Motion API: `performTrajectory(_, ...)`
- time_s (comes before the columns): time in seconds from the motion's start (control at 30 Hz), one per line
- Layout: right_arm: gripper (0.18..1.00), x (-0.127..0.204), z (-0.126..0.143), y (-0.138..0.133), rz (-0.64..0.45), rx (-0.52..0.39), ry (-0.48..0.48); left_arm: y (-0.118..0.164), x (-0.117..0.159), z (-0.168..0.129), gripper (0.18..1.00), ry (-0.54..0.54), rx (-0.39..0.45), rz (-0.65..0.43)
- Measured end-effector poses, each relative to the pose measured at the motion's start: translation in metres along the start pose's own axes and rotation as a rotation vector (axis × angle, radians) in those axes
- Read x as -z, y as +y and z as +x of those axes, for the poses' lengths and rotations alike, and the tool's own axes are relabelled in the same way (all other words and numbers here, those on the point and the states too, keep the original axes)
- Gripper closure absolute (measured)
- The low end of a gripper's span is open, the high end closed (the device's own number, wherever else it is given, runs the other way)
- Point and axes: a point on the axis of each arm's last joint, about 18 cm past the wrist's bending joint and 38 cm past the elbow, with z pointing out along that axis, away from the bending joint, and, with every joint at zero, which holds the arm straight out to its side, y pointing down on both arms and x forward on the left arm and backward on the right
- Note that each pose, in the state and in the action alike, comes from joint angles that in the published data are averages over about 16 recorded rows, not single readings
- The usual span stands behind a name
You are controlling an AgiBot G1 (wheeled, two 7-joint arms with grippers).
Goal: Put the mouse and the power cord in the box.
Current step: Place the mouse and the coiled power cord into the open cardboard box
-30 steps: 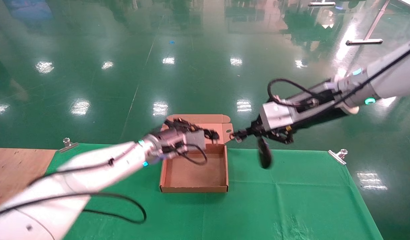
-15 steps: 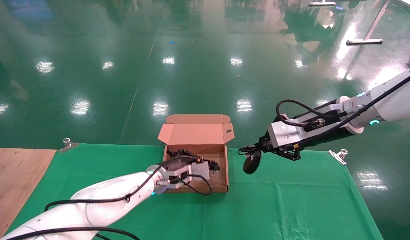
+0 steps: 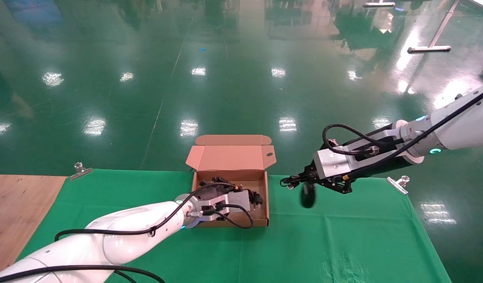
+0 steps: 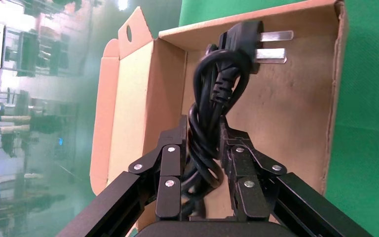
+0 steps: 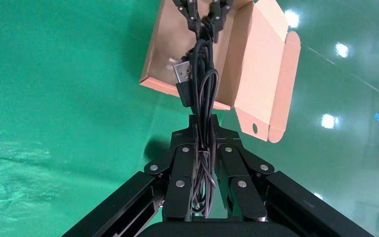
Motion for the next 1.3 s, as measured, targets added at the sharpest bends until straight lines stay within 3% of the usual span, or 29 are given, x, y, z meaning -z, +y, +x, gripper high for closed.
performTrajectory(0.17,0.959,-0.002,0.001,-0.002,0.004,0.002,-0.003,-0.002,0.000,-0.001,0.835,0.002,-0.004,0.004)
performTrajectory(0.47,0.960,-0.008,0.005,-0.012,0.015,0.015,-0.009,-0.009,0.004,-0.016,0.712,-0.014,0.070,0.033)
performTrajectory(0.77,0.960,-0.026,0.019,-0.035,0.026,0.050,-0.006,0.010,0.023,-0.045,0.507,-0.014,0.186,0.053)
performTrajectory(1.0,0.960,-0.051,0.031,-0.062,0.032,0.100,0.007,0.053,0.064,-0.062,0.358,0.018,0.280,0.091)
performTrajectory(1.3,0.960,-0.099,0.032,-0.085,-0.005,0.150,0.069,0.106,0.149,-0.069,0.242,0.035,0.398,0.255)
